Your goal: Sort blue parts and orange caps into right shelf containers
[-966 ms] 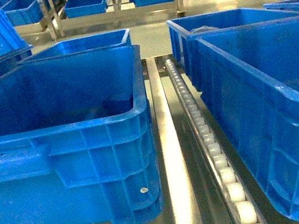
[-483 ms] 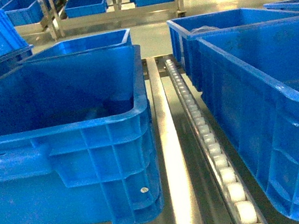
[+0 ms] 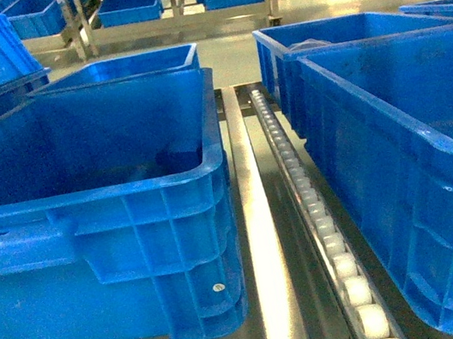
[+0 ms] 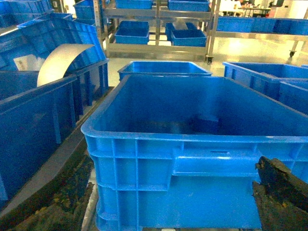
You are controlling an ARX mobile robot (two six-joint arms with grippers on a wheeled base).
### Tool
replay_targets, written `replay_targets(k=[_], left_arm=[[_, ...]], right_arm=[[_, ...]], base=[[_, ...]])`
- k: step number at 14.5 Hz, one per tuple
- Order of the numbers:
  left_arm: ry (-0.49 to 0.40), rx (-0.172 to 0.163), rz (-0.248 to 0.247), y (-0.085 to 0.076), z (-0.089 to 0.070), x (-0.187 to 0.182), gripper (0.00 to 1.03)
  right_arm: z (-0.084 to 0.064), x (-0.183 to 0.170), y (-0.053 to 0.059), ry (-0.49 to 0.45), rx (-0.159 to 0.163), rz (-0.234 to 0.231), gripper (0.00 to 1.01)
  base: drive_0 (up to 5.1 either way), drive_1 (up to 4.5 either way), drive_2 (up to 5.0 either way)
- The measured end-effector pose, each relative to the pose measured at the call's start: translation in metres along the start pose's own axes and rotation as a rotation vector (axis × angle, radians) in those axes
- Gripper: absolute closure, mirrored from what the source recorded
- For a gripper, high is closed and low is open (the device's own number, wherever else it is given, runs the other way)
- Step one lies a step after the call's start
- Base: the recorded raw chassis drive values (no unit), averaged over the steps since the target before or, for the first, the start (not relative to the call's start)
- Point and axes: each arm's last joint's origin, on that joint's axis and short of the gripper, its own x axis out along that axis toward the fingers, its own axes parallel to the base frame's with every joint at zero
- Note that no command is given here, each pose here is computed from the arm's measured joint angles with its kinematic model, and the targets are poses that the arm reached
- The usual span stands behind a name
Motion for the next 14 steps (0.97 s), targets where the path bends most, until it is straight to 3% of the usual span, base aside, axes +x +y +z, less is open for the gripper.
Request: replay_targets(k=[14], left_arm=[[0.000,0.000,0.000,0.0000,0.0000,0.0000,0.05]], right_arm=[[0.0000,0.0000,0.0000,0.000,0.002,0.000,0.03]], base=[[0.0,0.00,0.0]])
